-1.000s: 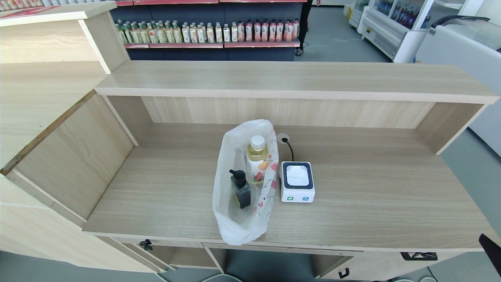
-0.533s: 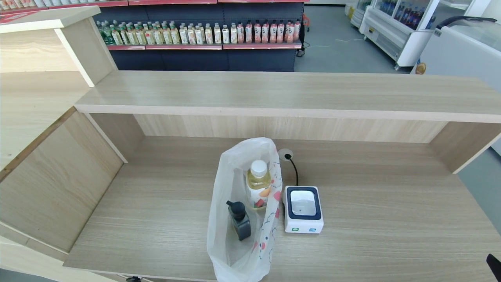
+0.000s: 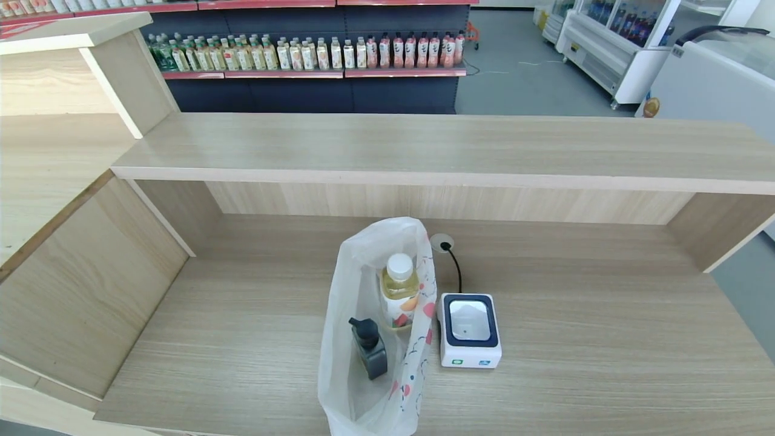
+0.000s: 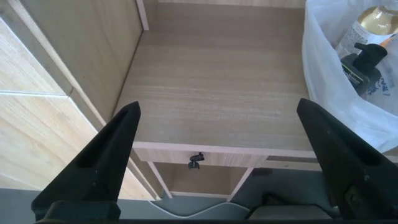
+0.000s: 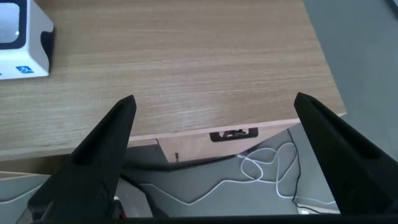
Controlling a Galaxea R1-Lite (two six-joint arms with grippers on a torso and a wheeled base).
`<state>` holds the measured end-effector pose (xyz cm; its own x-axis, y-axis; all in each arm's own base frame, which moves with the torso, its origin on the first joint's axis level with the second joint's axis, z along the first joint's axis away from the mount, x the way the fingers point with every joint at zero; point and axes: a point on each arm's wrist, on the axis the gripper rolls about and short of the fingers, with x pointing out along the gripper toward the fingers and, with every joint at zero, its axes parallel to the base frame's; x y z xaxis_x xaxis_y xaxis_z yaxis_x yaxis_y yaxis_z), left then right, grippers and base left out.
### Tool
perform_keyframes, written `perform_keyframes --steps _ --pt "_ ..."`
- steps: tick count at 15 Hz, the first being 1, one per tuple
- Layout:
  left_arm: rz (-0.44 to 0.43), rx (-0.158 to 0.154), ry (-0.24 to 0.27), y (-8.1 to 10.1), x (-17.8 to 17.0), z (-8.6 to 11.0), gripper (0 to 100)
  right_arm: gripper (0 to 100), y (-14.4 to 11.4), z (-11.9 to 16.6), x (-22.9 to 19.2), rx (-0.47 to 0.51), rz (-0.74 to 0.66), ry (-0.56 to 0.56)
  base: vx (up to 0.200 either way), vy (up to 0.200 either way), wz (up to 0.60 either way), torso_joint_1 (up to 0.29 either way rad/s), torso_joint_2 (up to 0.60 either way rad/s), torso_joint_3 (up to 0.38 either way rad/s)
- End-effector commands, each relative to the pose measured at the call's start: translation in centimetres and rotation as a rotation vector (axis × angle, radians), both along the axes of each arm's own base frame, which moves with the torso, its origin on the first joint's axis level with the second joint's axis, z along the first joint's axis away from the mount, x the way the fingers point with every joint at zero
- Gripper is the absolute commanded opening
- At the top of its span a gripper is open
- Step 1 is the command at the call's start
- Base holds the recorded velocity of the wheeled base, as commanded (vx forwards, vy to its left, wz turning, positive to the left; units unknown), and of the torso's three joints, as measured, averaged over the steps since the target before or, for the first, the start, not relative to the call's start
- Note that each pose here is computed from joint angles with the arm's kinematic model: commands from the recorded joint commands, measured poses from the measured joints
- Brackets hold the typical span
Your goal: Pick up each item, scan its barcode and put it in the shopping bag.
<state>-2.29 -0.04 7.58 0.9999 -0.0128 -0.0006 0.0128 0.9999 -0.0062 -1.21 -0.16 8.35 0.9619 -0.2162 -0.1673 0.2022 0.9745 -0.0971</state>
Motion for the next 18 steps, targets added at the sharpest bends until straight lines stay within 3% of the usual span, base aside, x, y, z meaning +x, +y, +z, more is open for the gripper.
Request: perform_keyframes --steps 1,18 --pt "0.0 0.0 -0.001 0.0 0.0 0.0 100 100 0.05 0.06 -0.59 -0.007 0.003 -0.069 0.0 0.0 0.0 0.0 0.0 0.0" --pt "0.0 0.0 -0.001 0.0 0.0 0.0 100 100 0.03 -0.01 -0.58 0.035 -0.012 -0.077 0.0 0.0 0.0 0.0 0.0 0.0"
